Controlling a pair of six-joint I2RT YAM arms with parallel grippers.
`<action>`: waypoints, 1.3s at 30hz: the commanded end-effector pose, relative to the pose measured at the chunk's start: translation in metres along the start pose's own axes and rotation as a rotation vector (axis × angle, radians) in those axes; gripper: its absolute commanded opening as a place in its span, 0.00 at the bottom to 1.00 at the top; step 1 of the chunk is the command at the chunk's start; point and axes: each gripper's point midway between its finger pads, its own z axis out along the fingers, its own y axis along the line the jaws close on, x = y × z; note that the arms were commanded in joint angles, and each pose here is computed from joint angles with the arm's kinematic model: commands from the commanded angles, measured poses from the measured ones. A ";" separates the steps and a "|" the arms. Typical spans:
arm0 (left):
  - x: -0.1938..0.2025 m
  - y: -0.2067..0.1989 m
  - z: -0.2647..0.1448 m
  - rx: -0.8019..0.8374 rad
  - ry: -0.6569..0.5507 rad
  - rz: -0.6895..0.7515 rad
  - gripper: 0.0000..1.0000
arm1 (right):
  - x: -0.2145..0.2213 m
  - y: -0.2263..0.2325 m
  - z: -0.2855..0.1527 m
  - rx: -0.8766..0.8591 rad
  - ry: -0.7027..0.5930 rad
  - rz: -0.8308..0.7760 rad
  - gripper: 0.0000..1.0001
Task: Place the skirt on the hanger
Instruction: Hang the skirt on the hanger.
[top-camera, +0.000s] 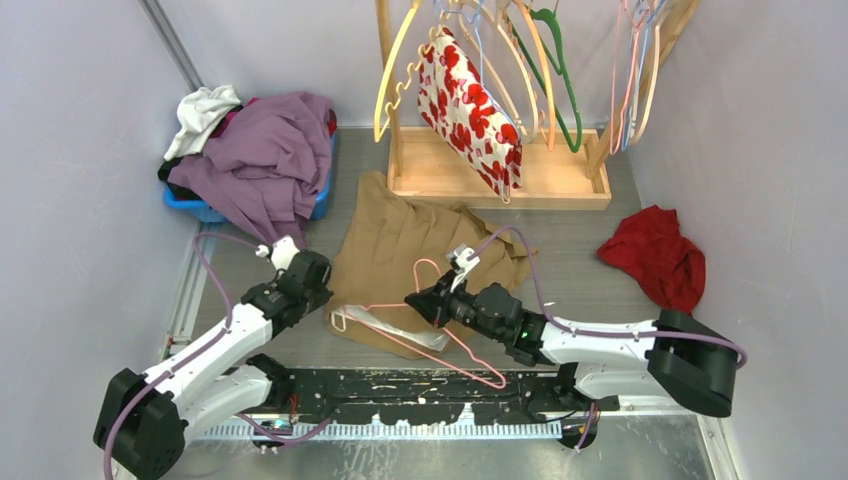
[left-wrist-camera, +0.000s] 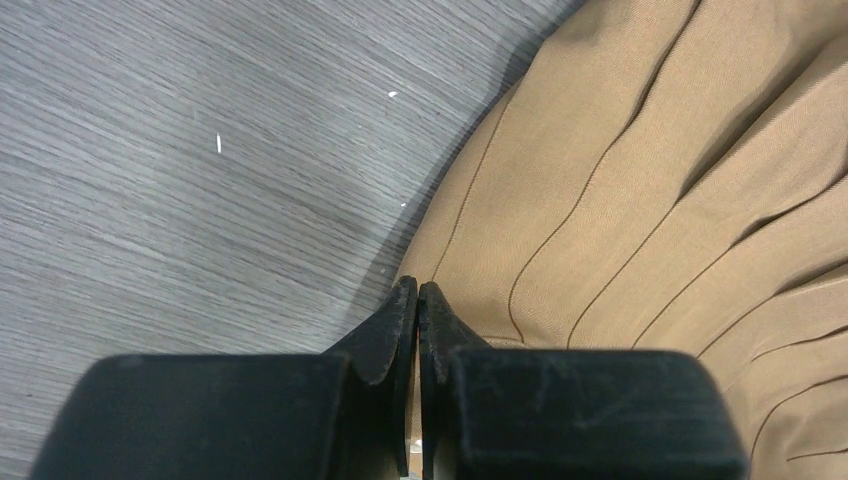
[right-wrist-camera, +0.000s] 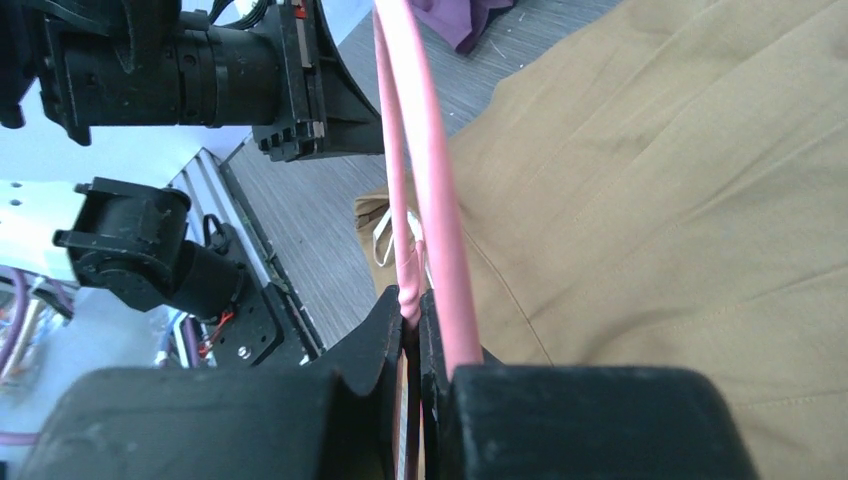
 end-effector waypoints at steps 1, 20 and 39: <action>-0.015 -0.014 -0.006 0.057 -0.040 -0.018 0.04 | -0.014 0.001 -0.011 -0.043 -0.016 0.099 0.01; -0.009 -0.011 -0.011 0.074 -0.021 -0.018 0.02 | -0.050 0.028 -0.034 -0.120 0.065 0.232 0.02; -0.008 -0.010 -0.012 0.083 -0.024 -0.021 0.02 | -0.037 0.019 0.013 -0.056 0.133 0.243 0.02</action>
